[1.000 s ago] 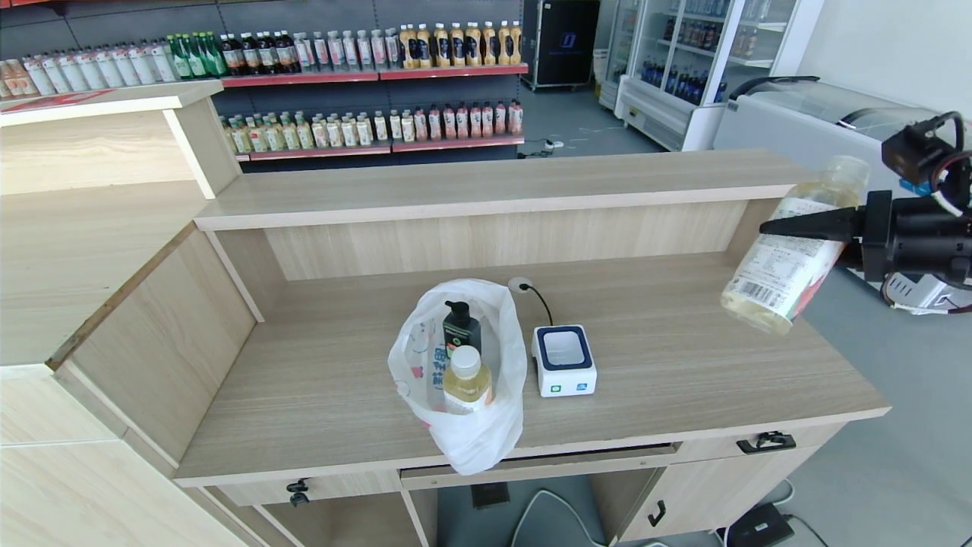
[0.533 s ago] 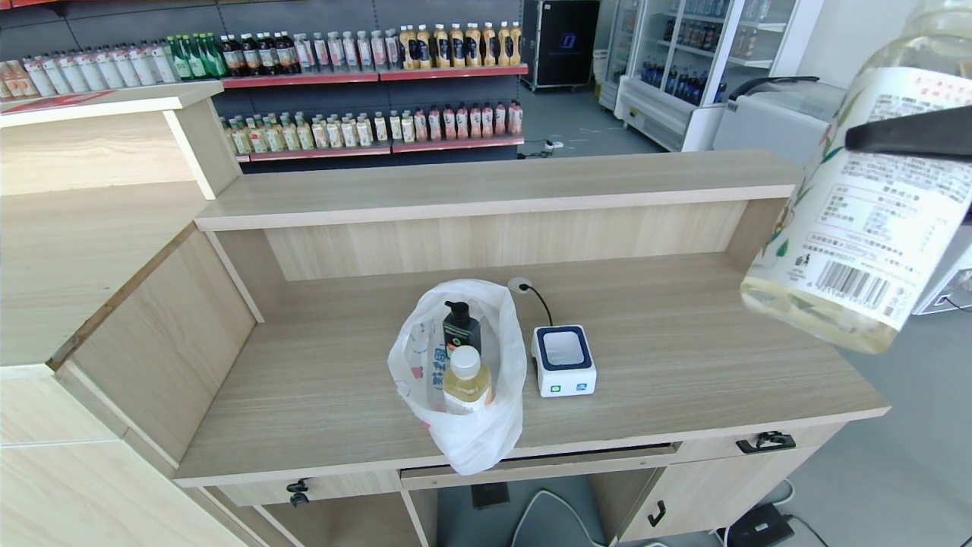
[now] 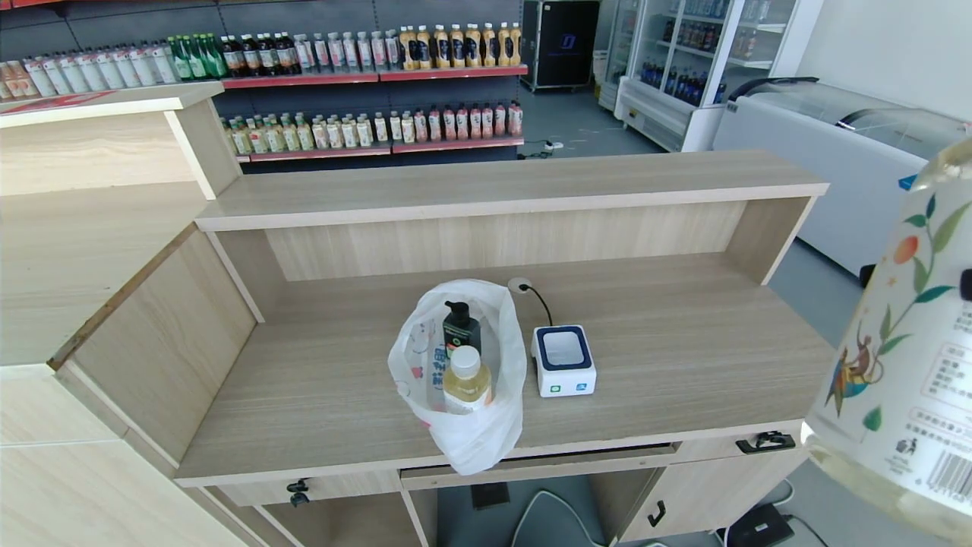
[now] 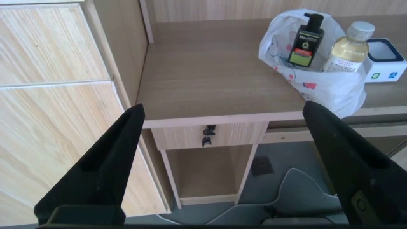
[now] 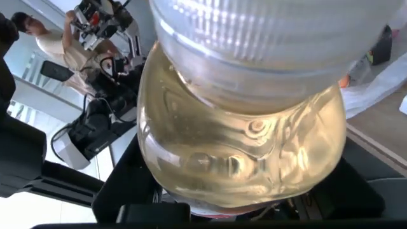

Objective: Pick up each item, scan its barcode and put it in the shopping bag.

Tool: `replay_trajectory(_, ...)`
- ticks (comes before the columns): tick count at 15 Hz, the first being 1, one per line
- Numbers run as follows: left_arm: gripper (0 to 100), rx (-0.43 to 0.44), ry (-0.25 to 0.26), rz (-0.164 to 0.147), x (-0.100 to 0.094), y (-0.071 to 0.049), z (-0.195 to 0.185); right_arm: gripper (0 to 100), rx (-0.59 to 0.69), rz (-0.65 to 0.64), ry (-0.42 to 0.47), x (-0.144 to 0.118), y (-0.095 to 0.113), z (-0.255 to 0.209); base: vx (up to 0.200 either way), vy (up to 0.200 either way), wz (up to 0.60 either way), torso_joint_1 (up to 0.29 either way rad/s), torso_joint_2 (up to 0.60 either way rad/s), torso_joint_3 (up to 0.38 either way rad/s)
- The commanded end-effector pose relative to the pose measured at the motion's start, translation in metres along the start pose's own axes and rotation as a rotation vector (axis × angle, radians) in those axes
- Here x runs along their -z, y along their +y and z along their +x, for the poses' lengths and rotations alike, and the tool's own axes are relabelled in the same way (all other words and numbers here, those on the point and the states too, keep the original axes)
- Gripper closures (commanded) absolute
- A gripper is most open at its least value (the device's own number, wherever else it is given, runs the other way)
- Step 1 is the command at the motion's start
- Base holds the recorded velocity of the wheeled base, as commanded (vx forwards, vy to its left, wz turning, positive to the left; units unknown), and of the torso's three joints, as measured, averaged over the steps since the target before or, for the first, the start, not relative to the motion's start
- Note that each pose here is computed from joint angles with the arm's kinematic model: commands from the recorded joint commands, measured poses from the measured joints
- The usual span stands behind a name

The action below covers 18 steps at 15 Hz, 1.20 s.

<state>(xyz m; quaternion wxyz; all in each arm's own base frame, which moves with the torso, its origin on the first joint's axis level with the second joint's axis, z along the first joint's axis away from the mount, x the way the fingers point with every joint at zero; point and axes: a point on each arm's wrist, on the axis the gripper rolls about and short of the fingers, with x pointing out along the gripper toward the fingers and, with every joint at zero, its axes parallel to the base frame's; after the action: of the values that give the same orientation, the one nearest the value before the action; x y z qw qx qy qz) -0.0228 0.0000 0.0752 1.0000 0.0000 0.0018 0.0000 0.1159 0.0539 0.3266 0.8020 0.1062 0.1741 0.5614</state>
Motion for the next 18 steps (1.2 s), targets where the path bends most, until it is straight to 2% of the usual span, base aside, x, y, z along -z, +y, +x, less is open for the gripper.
replay_trajectory(1, 0, 0.000, -0.001, 0.000, 0.000, 0.000, 0.000, 100, -0.033, -0.015, 0.005, 0.002, 0.009, -0.001, 0.000, 0.000, 0.00, 0.000, 0.00, 0.000)
replay_trajectory(7, 0, 0.000, -0.001, 0.000, 0.000, 0.000, 0.000, 100, -0.054, -0.002, 0.022, -0.002, 0.005, 0.005, 0.000, 0.000, 0.00, 0.000, 0.00, 0.000)
replay_trajectory(12, 0, 0.000, -0.001, 0.000, 0.000, 0.000, 0.000, 100, -0.055, 0.051, 0.010, -0.032, -0.009, 0.021, 0.000, 0.000, 0.00, 0.000, 0.00, 0.000)
replay_trajectory(18, 0, 0.000, -0.001, 0.000, 0.000, 0.000, 0.000, 100, -0.044, 0.114, 0.059, -0.023, -0.012, 0.022, 0.000, 0.000, 0.00, 0.000, 0.00, 0.000)
